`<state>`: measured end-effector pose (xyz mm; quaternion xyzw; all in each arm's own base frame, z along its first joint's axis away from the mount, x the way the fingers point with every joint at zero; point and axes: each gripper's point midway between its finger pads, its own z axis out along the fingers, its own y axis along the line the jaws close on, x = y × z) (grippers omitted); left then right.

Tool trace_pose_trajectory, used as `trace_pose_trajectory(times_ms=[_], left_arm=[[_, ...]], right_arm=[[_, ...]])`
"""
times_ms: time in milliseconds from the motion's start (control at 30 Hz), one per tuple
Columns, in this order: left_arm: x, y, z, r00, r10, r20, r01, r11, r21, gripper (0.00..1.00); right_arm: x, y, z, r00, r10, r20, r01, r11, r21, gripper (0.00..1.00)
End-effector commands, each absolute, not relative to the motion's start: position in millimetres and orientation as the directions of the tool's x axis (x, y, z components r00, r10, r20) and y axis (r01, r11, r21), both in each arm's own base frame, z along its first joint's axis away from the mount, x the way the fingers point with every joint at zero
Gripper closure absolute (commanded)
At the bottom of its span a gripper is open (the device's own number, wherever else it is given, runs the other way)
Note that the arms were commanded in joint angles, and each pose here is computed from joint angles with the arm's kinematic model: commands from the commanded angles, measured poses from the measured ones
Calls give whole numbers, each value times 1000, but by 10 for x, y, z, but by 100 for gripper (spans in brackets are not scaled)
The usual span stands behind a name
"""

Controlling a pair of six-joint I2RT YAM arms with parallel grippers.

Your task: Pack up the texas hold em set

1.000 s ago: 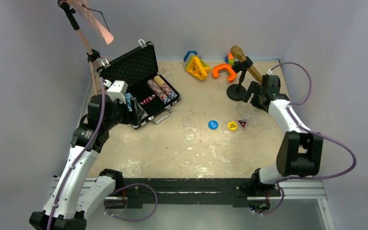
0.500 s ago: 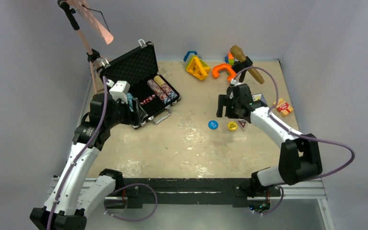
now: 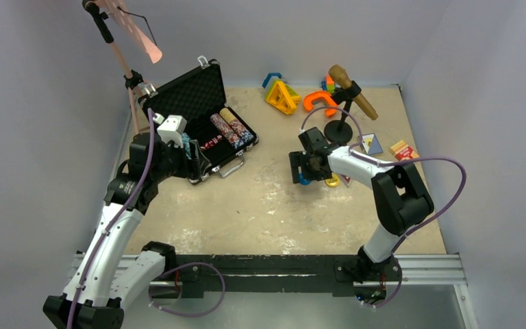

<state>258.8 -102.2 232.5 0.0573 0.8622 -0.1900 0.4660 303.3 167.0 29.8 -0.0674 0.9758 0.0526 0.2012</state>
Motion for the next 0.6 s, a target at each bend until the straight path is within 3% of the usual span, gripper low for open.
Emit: trace_pose_trajectory(times_ms=[0, 567], left_arm=[[2621, -1061, 2423, -529, -84, -845, 298, 913, -278, 26], [2618, -1053, 2436, -524, -86, -848, 296, 915, -275, 26]], right_arm=[[3213, 1687, 411, -888, -110, -446, -149, 988, 52, 17], [3273, 1722, 281, -896, -123, -426, -157, 987, 44, 41]])
